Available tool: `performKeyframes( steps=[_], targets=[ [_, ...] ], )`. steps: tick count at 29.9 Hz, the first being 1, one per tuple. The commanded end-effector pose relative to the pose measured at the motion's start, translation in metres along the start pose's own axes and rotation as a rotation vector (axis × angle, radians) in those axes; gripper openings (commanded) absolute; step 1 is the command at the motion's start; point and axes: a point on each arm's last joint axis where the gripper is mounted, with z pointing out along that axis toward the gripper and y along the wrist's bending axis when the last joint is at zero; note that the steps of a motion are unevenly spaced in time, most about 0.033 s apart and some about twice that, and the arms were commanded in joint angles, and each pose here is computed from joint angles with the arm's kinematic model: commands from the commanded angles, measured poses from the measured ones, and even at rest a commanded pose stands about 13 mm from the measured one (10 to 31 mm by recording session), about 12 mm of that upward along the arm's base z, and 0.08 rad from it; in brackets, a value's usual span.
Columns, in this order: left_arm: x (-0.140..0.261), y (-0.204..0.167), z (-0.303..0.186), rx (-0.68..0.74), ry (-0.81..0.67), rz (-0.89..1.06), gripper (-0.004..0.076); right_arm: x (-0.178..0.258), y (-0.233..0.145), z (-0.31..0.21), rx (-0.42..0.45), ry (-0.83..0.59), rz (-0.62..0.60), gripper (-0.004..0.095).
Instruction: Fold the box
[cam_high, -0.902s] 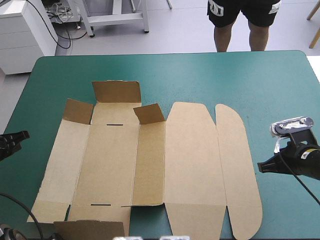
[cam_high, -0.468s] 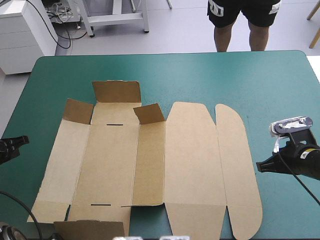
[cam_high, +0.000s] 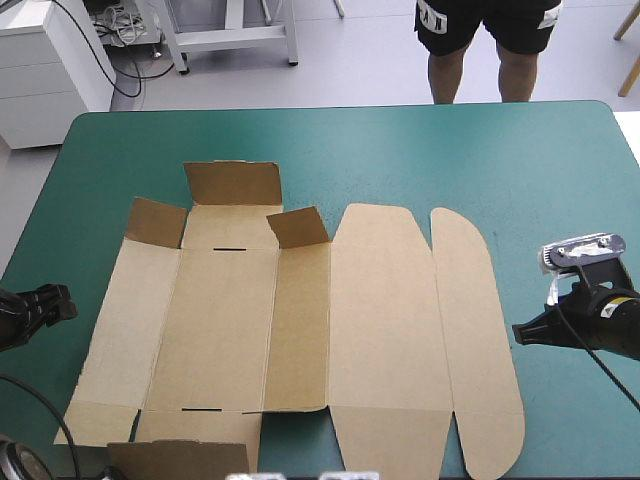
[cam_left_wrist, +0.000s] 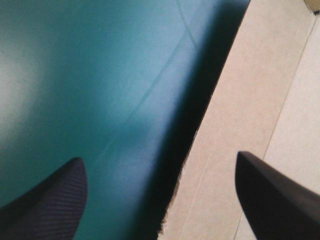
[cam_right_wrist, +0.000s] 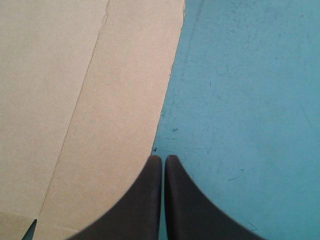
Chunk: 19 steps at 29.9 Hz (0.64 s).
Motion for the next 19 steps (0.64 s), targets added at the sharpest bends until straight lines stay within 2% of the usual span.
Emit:
performKeyframes(
  steps=[1, 11, 19],
  targets=[
    [-0.001, -0.003, -0.003, 0.015, -0.047, -0.026, 0.0645, -0.009, -0.002, -0.008, 0.021, -0.076, 0.002, -0.0002],
    [0.007, -0.001, 0.008, 0.043, 0.023, 0.068, 0.0645, -0.009, -0.002, -0.008, 0.021, -0.076, 0.002, -0.0002],
    [0.029, 0.000, 0.040, 0.155, 0.127, 0.192, 0.0645, -0.007, -0.002, -0.007, 0.019, -0.069, 0.003, -0.0002]
  ],
)
